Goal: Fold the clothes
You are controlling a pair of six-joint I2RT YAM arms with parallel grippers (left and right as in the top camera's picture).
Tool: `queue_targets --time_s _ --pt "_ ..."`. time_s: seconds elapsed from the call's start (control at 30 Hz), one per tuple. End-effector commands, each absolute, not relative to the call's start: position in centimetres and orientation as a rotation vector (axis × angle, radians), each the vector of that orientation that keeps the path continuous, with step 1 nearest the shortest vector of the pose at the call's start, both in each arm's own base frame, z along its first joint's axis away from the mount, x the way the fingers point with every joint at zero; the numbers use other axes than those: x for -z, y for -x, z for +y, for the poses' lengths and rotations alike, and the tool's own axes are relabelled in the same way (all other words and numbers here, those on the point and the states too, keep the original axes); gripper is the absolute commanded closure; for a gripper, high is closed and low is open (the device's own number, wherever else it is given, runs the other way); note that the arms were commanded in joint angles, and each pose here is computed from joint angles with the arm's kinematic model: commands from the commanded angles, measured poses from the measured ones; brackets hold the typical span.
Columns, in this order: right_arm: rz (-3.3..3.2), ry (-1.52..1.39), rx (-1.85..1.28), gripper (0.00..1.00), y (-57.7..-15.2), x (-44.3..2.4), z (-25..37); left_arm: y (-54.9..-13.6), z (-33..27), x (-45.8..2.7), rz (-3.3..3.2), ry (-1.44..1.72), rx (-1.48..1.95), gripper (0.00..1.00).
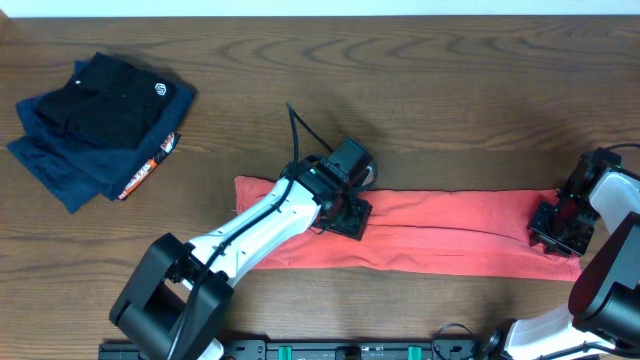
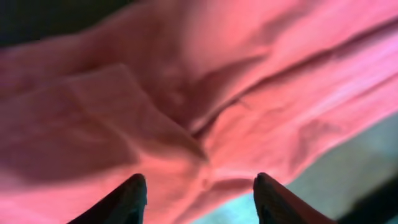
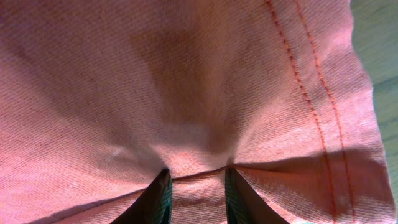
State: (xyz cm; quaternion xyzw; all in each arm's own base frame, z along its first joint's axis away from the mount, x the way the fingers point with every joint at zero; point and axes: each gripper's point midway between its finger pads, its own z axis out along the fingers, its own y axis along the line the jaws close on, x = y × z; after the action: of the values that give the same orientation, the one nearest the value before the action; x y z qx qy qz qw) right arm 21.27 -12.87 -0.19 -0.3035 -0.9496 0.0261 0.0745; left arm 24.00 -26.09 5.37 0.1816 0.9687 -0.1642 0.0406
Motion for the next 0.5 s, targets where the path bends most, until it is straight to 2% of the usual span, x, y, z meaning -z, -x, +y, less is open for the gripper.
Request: queue_targets --time_s 0.0,0.17,0.3,0.33,0.47 --pt "-2.844 0.950 -0.070 0.72 -21.2 0.0 -12.8 -26.1 -24.0 -6.2 2.926 -0.491 0.392 0.42" --pt "-2.851 0.954 -0.007 0.71 -21.8 -1.3 -12.4 -27.6 -19.1 -7.4 2.952 -0.289 0.268 0.42" --pt "-2.893 0.935 0.004 0.68 -23.1 -4.0 -12.8 -27.6 -16.3 -6.7 3.016 -0.133 0.216 0.42" --pt "-2.917 0.914 0.011 0.64 -23.6 -5.0 -13.0 -27.5 -15.7 -6.3 3.031 -0.082 0.208 0.42" --pt "-3.006 0.758 0.025 0.37 -24.9 -7.2 -13.4 -26.7 -14.5 -4.8 3.074 0.072 0.185 0.42"
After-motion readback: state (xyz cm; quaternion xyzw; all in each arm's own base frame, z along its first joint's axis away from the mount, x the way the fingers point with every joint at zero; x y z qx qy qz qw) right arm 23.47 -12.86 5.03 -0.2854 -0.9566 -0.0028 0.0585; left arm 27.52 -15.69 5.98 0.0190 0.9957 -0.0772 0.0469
